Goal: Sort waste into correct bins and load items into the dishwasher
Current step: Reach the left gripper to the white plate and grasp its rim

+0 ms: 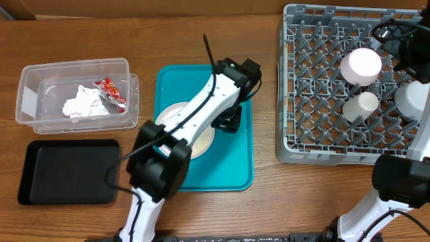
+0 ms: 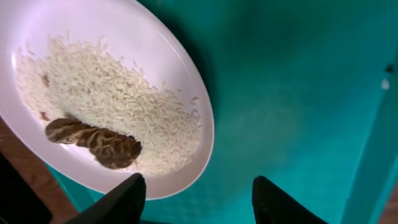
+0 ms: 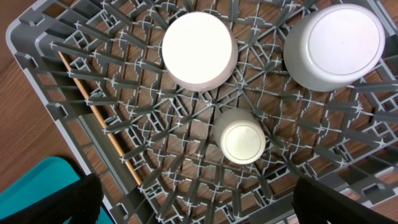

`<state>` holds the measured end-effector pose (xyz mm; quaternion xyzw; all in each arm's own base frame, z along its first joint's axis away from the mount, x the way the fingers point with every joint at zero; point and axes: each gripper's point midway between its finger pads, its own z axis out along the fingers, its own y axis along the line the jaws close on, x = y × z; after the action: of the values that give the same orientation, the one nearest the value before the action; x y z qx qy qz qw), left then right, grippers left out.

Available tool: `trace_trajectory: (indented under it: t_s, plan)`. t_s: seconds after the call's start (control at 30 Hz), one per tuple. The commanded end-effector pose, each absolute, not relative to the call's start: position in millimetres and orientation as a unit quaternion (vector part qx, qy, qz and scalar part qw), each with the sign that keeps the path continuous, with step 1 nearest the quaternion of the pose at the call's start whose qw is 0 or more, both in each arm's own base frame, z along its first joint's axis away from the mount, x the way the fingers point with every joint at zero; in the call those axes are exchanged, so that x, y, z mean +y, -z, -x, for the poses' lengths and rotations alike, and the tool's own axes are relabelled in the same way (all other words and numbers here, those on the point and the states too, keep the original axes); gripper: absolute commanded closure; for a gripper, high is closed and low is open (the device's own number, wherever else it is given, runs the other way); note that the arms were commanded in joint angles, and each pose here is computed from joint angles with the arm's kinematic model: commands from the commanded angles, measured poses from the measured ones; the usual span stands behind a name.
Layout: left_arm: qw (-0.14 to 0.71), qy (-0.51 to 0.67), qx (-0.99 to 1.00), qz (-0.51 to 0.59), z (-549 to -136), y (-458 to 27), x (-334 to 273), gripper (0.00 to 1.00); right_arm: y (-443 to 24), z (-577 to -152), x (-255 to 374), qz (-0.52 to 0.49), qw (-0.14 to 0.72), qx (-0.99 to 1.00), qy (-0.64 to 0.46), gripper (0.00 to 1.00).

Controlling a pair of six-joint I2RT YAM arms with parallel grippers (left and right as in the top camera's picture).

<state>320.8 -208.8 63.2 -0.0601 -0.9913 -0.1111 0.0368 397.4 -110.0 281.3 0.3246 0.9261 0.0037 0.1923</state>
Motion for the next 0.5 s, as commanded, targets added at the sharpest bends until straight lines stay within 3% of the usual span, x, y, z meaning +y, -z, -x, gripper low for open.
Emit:
trace_trajectory:
  t_s: [0.0,0.3,0.47]
  plan:
    - [0.047,0.133,-0.989,0.038,-322,-43,-206,0.45,-295,-396,-111,-0.321,0.213,0.923,0.0,0.0]
    - [0.046,0.128,-0.99,0.033,-330,-19,-213,0.53,-295,-396,-111,-0.321,0.213,0.923,0.0,0.0]
    - [0.043,0.127,-0.991,0.024,-331,-15,-214,0.63,-295,-396,-111,-0.321,0.213,0.923,0.0,0.0]
